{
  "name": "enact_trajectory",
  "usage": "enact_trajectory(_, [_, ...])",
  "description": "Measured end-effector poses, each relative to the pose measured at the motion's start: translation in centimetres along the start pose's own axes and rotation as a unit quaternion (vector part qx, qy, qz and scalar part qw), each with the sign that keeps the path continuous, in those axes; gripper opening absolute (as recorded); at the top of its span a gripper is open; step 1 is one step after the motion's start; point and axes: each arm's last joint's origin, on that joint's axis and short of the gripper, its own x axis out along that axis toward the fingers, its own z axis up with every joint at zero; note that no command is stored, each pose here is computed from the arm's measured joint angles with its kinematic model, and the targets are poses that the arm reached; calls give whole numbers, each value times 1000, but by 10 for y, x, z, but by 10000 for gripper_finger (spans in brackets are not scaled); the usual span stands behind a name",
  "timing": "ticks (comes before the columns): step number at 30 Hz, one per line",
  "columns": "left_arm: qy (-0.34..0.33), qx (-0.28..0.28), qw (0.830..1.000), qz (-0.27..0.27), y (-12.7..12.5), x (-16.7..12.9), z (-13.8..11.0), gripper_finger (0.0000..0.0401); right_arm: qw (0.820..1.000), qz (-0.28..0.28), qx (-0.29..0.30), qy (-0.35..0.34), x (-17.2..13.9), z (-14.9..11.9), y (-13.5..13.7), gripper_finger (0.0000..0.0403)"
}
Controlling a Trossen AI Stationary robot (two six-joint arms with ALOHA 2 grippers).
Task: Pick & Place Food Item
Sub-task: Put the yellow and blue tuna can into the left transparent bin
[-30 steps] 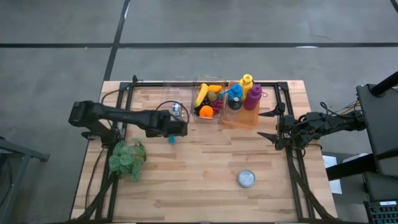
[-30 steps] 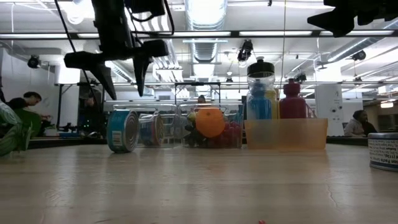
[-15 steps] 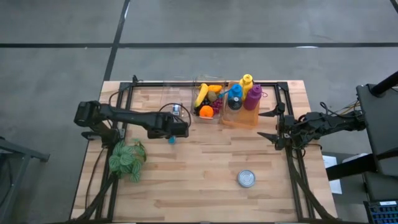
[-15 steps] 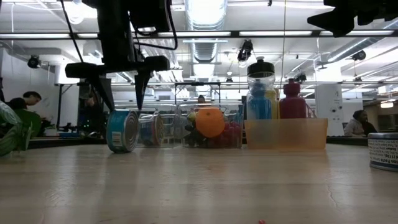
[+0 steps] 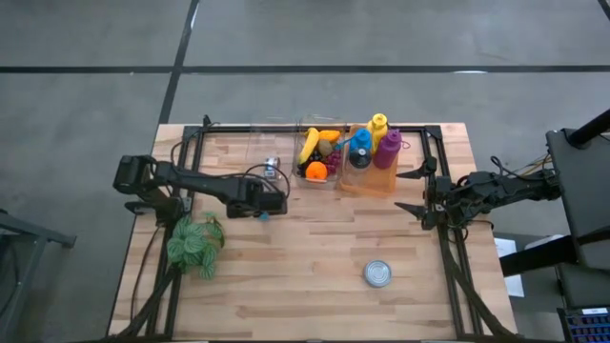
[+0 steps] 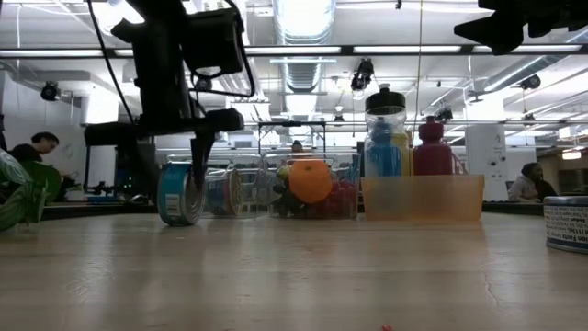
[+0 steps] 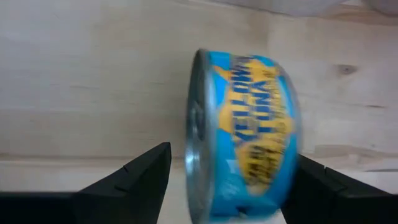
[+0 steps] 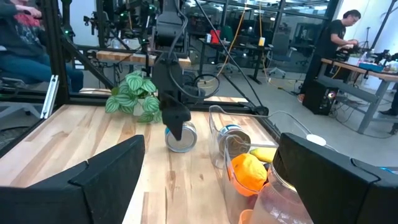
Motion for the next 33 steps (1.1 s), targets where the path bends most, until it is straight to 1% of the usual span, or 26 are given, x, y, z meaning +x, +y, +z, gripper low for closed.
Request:
enact_trajectory(12, [9,-3,1000,-4,3,7,-1,260,1000,0,1,0,0,0,0,371])
enact_trajectory(15, [9,-3,1000,-5,3,7,-1,253,1000,0,0,0,0,0,0,371])
enact_trajectory(19, [9,-3,1000,-5,3,7,-1,226,1000,0,0,0,0,0,0,371])
enact_trajectory(28, [9,-2,1000,-5,3,7,-1,134,1000,0,0,0,0,0,0,371])
enact_trajectory(33, [9,0,1000,-6,3,7,-1,133,1000,0,0,0,0,0,0,371])
